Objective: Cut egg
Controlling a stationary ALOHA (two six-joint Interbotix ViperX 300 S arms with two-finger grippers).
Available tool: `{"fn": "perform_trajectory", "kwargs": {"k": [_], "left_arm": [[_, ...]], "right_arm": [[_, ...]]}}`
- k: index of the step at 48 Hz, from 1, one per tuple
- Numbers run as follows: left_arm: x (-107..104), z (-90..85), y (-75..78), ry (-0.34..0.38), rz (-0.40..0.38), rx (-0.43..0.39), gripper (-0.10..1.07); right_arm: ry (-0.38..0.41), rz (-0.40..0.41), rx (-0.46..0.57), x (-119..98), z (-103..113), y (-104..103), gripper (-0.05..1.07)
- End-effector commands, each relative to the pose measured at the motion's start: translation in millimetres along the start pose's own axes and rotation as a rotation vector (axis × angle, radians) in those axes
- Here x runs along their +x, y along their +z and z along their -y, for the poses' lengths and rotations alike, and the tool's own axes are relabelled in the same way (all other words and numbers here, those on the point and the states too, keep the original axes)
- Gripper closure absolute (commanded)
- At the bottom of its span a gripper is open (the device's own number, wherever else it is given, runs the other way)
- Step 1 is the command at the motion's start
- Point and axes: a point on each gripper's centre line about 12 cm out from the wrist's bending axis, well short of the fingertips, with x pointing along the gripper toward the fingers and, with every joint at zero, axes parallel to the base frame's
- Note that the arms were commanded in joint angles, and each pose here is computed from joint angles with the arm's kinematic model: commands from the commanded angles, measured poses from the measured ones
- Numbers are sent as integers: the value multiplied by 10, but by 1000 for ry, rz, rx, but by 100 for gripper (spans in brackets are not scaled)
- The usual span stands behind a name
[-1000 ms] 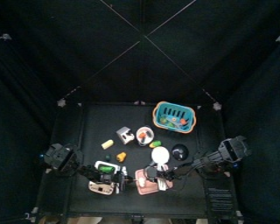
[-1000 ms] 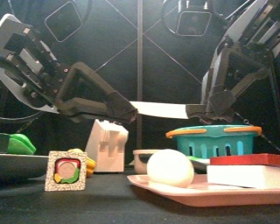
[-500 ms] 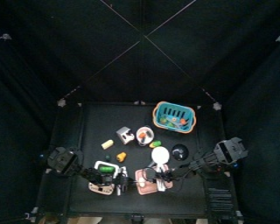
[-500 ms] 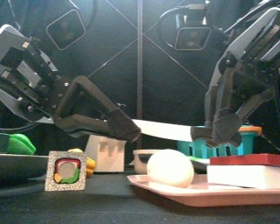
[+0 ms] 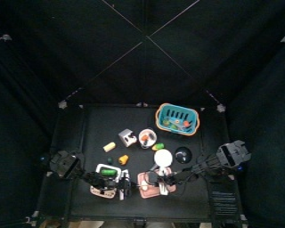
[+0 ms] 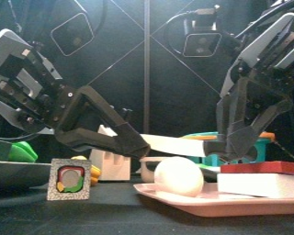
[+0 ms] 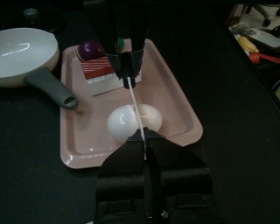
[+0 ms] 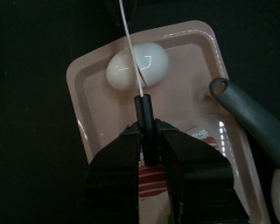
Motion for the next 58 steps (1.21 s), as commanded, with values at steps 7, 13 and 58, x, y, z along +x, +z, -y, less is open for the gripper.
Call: {"fn": "perform_trajectory", "kwargs": {"k": [7, 13, 58], "left_arm": [[-7, 93, 77, -13, 24, -15, 67], [1, 93, 73, -9, 23, -18, 67], [-82, 141, 209, -34, 40, -29, 67]], "right_arm": [[-11, 14, 10, -47, 36, 75, 57], [-14, 12, 12, -42, 48, 74, 57], [-7, 39, 3, -132, 2, 174, 57]]}}
